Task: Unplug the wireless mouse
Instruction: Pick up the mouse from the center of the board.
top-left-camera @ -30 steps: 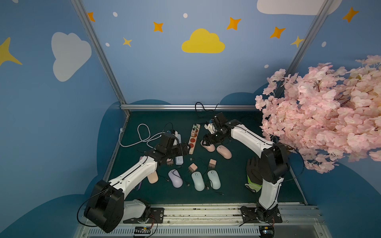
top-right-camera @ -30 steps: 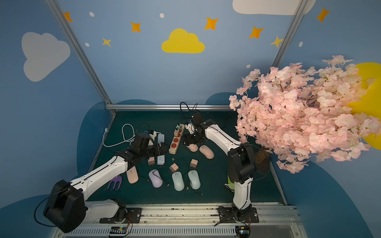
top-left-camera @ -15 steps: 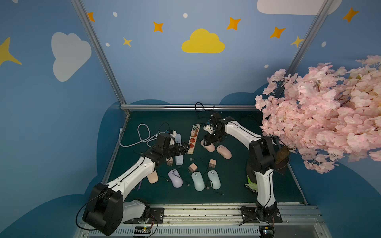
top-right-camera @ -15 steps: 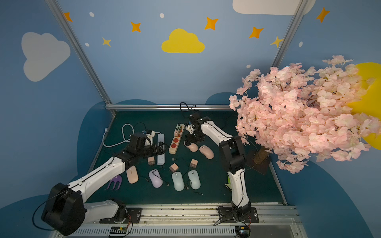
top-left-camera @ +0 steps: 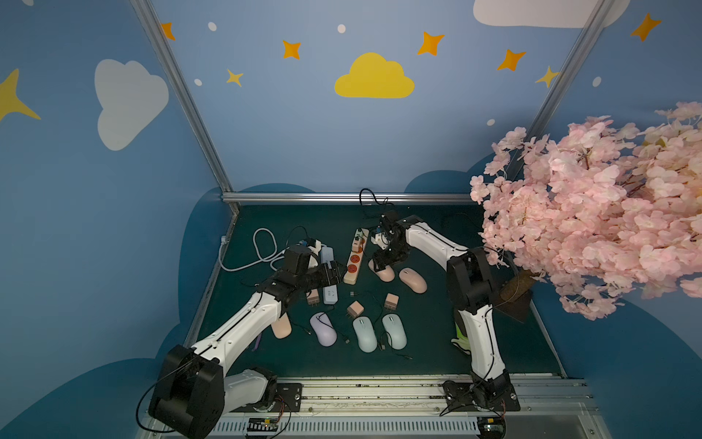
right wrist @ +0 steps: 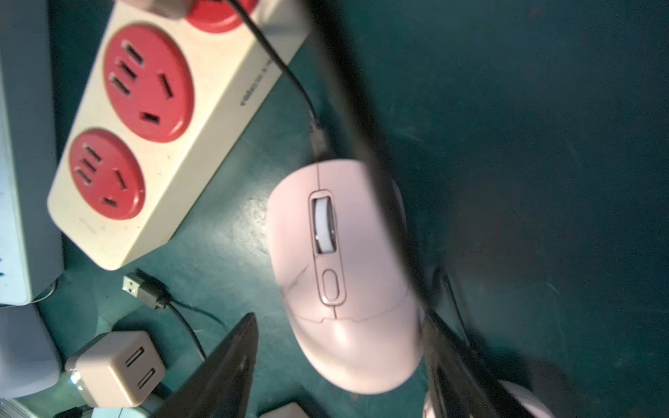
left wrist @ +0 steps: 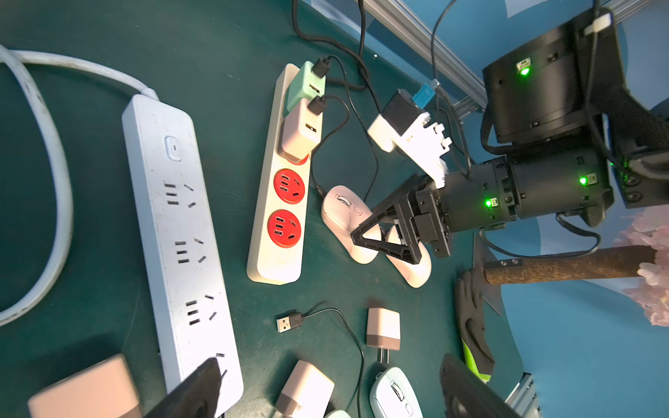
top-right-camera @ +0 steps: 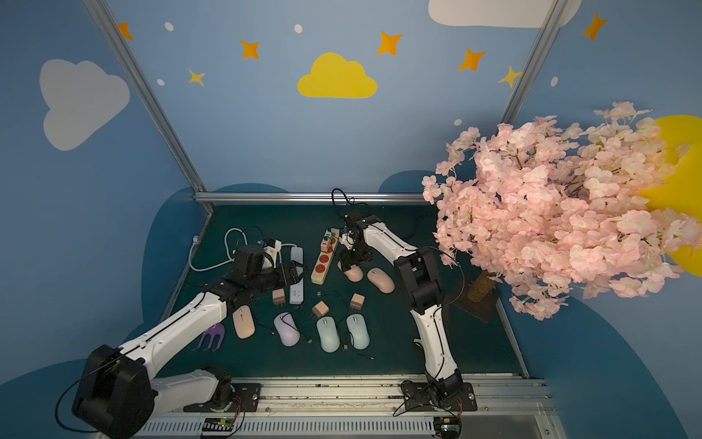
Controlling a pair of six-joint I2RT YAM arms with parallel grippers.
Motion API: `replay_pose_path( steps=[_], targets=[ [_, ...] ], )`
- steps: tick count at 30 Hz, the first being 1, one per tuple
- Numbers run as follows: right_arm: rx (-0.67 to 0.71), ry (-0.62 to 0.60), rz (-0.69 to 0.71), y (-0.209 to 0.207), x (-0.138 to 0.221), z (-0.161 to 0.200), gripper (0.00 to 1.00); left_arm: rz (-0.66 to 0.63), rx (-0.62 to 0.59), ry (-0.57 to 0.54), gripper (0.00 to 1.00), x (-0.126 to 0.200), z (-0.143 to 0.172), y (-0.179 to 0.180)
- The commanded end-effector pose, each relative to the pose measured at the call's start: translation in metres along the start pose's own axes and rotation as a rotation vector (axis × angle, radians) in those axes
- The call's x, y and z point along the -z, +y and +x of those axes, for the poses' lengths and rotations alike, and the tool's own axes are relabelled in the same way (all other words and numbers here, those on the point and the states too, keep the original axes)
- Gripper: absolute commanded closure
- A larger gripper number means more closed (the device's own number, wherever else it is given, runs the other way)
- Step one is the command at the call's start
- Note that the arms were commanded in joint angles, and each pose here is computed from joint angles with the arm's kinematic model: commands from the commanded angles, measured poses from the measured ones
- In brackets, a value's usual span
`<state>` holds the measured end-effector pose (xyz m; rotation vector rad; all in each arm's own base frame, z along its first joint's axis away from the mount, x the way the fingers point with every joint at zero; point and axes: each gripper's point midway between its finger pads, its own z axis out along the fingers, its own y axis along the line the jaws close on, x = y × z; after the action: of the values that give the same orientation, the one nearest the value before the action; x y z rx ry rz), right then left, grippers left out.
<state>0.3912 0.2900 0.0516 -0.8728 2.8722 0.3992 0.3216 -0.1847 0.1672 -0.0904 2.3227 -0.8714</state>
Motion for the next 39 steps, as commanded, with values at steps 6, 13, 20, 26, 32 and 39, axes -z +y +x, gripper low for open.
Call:
replay_pose_path(
  steps=[6, 13, 20, 26, 32, 39],
  targets=[
    [0.068, 0.036, 0.009, 0.020, -0.009, 0.004, 0.32, 0.029, 0.005, 0.011, 0.07, 0.000, 0.004, -0.002],
    [0.042, 0.032, 0.084, 0.008, -0.018, 0.000, 0.38, 0.027, 0.010, 0.011, 0.07, 0.000, 0.004, -0.001],
    [0.033, 0.023, 0.094, 0.015, -0.028, -0.003, 0.36, 0.022, 0.019, 0.007, 0.07, 0.002, 0.002, 0.001],
    [0.020, 0.026, 0.114, 0.015, -0.039, -0.002, 0.35, 0.022, 0.023, 0.005, 0.06, 0.003, 0.001, 0.002],
    [0.023, 0.042, 0.145, 0.010, -0.047, 0.001, 0.38, 0.017, 0.027, 0.003, 0.07, 0.004, 0.001, 0.004],
    [0.030, 0.041, 0.128, 0.016, -0.042, 0.005, 0.53, 0.014, 0.027, -0.003, 0.07, 0.004, -0.002, 0.005]
  ],
)
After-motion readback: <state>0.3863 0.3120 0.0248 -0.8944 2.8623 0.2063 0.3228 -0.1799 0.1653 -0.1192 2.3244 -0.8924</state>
